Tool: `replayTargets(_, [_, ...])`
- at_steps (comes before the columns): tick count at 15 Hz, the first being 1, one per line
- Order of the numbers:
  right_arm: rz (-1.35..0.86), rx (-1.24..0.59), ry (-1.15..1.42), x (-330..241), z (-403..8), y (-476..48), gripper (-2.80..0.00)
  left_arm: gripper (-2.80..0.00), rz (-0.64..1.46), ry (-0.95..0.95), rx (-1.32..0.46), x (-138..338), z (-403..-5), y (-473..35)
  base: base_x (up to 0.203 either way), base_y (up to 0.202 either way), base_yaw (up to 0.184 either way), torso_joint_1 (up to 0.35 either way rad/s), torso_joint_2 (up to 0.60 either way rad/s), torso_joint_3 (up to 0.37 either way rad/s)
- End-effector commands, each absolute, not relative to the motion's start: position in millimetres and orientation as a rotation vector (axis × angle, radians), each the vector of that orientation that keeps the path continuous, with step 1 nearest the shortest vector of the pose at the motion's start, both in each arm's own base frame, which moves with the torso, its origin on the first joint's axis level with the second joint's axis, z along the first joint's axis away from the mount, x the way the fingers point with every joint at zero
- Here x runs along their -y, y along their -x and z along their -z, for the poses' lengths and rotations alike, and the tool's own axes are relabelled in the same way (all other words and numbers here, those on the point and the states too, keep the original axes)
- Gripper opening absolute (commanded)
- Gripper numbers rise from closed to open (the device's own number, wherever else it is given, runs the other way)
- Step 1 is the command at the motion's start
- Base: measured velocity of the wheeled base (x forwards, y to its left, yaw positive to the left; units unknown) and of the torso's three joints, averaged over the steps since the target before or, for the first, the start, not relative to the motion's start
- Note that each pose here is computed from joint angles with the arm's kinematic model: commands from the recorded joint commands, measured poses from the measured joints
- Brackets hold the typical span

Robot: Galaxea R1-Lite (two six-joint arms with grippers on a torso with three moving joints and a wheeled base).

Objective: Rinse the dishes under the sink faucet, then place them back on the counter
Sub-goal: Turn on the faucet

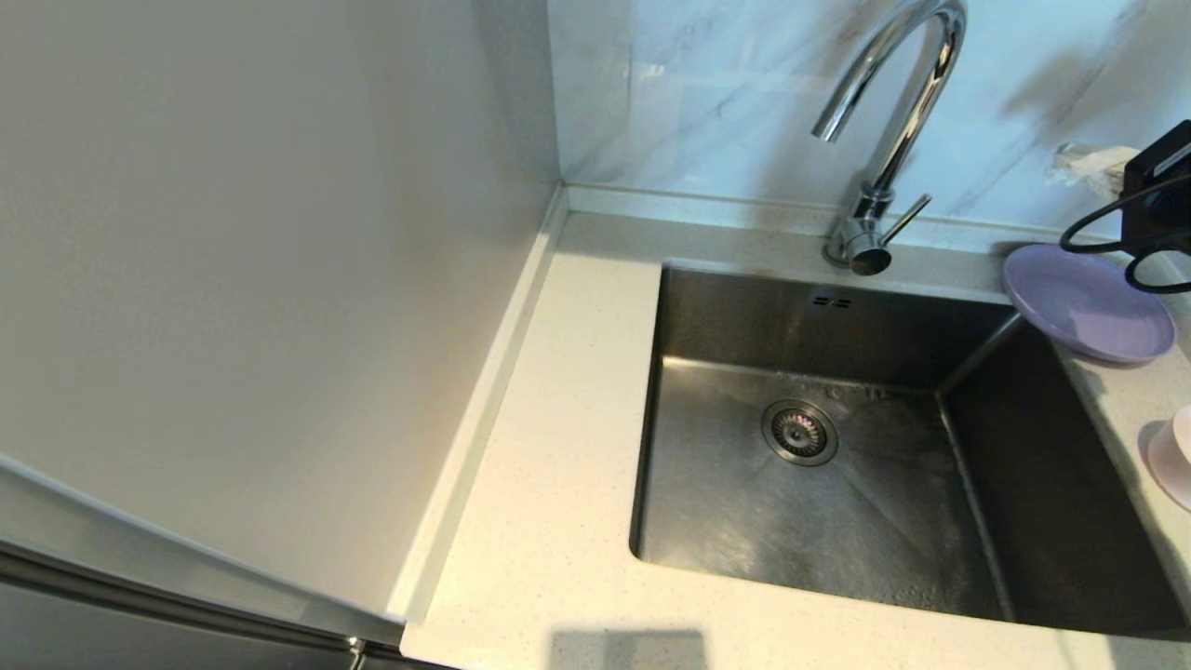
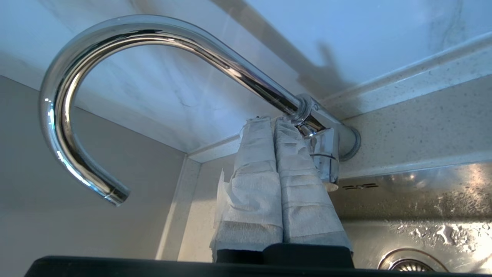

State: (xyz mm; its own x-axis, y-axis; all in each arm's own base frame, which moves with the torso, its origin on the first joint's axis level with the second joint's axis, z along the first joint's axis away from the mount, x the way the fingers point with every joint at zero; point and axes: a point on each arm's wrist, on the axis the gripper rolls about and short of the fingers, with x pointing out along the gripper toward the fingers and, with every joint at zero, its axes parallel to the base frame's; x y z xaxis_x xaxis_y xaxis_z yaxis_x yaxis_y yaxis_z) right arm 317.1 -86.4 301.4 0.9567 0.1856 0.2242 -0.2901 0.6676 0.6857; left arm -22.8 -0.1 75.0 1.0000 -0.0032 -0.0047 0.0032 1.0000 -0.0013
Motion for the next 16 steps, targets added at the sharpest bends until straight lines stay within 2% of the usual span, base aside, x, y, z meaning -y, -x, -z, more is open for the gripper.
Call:
replayTargets(1, [-0.29, 0.147, -0.793, 82, -304, -322, -2.8, -2.8, 0.003, 0.002, -0.005, 0, -75, 23, 0.0, 0.0, 0.0, 0.0, 0.0, 0.0])
replayTargets(11, [-0.274, 0.119, -0.815, 74, -287, -359, -2.8, -2.8, 0.003, 0.002, -0.005, 0, -75, 23, 0.0, 0.0, 0.0, 0.0, 0.0, 0.0])
replayTargets(16, [-0.261, 0.136, -0.722, 56, -281, -377, -2.8, -2.8, 0.003, 0.002, -0.005, 0, -75, 23, 0.0, 0.0, 0.0, 0.0, 0.0, 0.0])
